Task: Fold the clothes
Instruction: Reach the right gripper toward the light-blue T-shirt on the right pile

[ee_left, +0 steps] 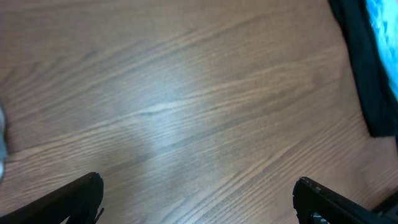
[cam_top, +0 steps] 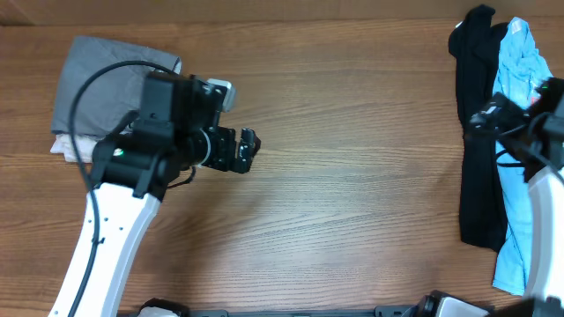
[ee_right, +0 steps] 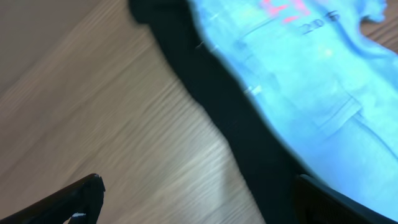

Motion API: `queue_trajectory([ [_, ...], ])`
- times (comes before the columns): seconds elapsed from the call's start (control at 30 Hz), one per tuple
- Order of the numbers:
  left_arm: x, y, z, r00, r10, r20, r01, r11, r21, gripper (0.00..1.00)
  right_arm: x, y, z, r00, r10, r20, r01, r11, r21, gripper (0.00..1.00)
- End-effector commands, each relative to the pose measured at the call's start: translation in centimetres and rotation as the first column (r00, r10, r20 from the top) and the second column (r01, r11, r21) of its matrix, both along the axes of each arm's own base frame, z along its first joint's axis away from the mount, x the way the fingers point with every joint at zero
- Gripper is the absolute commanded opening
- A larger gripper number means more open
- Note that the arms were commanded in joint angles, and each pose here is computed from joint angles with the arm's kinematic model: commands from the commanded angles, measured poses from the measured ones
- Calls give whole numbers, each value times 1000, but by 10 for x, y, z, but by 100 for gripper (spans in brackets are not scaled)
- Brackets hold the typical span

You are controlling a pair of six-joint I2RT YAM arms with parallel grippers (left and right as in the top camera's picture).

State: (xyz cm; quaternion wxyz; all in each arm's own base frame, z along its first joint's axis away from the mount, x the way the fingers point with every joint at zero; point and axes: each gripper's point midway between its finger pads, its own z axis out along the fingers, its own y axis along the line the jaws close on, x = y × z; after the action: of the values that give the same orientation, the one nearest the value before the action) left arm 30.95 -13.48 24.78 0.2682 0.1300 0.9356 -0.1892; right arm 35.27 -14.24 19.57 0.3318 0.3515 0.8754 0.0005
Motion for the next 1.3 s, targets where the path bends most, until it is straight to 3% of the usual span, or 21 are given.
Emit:
queue_trajectory([
  [0.0,1,-13,-7,999,-38,-21,39,999,26,100,4,-47,-17,984,-176,12,175,982,66,100],
  [0.17,-2,-28,-17,995,-81,-52,83,996,34,100,8,-90,-64,941,-338,-10,332,918,219,95],
  [0.3,-3,-32,-21,994,-91,-54,94,994,58,100,4,-108,-102,901,-426,-77,430,859,278,80],
  [0.43,-2,-35,-22,994,-94,-53,97,993,62,100,0,-115,-122,873,-474,-116,487,827,280,66],
  [0.63,-1,-36,-28,993,-92,-72,97,993,65,100,2,-127,-120,857,-507,-91,513,824,242,58],
  [0.97,0,-36,-31,993,-92,-79,97,993,67,100,-32,-137,-140,792,-587,-167,610,756,236,55],
  [1.27,1,-37,-30,993,-92,-73,96,993,66,100,-33,-138,-164,784,-587,-202,620,746,242,56],
])
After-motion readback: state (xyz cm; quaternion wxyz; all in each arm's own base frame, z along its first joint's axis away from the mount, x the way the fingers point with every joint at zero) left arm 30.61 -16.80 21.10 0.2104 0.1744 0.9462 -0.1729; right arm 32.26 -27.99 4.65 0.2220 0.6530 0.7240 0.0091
